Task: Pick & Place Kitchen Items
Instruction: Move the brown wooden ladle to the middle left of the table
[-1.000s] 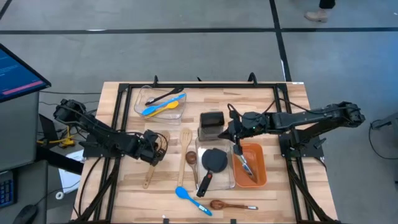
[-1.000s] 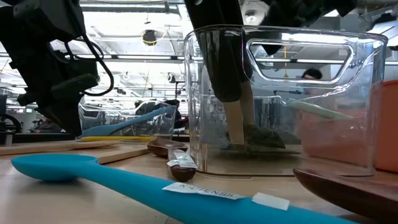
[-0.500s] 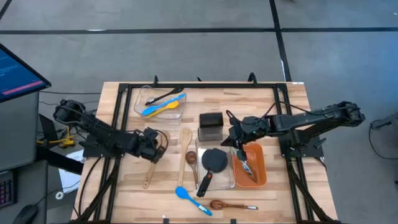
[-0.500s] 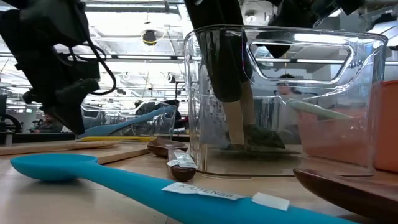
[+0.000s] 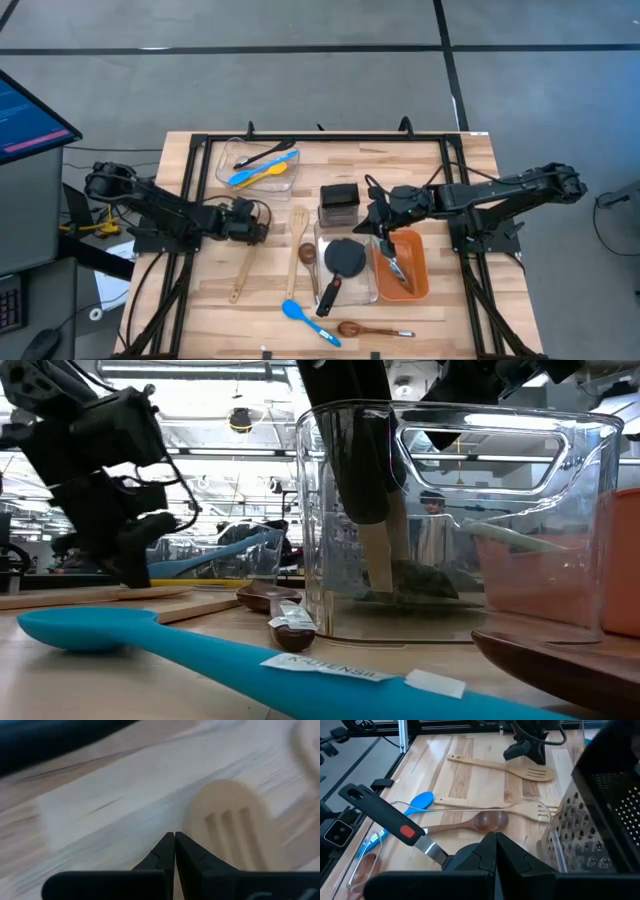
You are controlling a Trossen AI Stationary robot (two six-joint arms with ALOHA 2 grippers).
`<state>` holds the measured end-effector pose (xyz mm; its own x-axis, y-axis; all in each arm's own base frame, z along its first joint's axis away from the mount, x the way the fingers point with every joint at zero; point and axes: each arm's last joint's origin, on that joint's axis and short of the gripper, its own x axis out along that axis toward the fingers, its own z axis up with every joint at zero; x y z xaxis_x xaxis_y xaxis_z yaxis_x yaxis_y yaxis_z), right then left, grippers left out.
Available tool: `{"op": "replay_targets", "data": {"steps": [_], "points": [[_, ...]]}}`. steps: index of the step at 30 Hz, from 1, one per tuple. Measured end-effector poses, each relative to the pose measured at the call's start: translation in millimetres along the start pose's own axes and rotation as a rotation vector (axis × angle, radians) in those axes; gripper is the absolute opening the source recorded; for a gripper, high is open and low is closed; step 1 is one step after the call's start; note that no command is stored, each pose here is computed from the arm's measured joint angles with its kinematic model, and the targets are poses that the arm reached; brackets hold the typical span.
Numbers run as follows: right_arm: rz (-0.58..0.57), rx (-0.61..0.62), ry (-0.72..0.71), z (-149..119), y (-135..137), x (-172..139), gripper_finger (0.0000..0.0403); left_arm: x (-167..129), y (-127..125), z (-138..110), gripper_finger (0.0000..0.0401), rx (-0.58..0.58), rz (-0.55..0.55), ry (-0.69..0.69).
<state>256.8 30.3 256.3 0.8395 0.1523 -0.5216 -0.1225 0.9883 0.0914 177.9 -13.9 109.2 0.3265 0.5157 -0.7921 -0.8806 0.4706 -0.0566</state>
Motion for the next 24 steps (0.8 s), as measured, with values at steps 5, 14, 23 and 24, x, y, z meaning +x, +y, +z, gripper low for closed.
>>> {"op": "replay_targets", "data": {"steps": [5, 14, 23, 24], "points": [[0.001, -0.002, -0.010, 1.0, 0.1, 0.0, 0.0000, 0.0, -13.8, 4.3, 0.0002, -0.024, -0.154, 0.000], [0.001, -0.003, -0.010, 1.1, 0.1, 0.0, 0.0000, -2.2, -24.1, 8.5, 0.0002, -0.046, -0.271, -0.004], [0.001, -0.003, -0.014, 1.4, 0.1, 0.0, 0.0000, -2.1, -25.3, 7.3, 0.0002, -0.046, -0.298, 0.035], [0.001, -0.003, -0.015, 1.5, 0.1, 0.0, 0.0000, -2.1, -25.6, 7.5, 0.0002, -0.047, -0.300, 0.035]]}}
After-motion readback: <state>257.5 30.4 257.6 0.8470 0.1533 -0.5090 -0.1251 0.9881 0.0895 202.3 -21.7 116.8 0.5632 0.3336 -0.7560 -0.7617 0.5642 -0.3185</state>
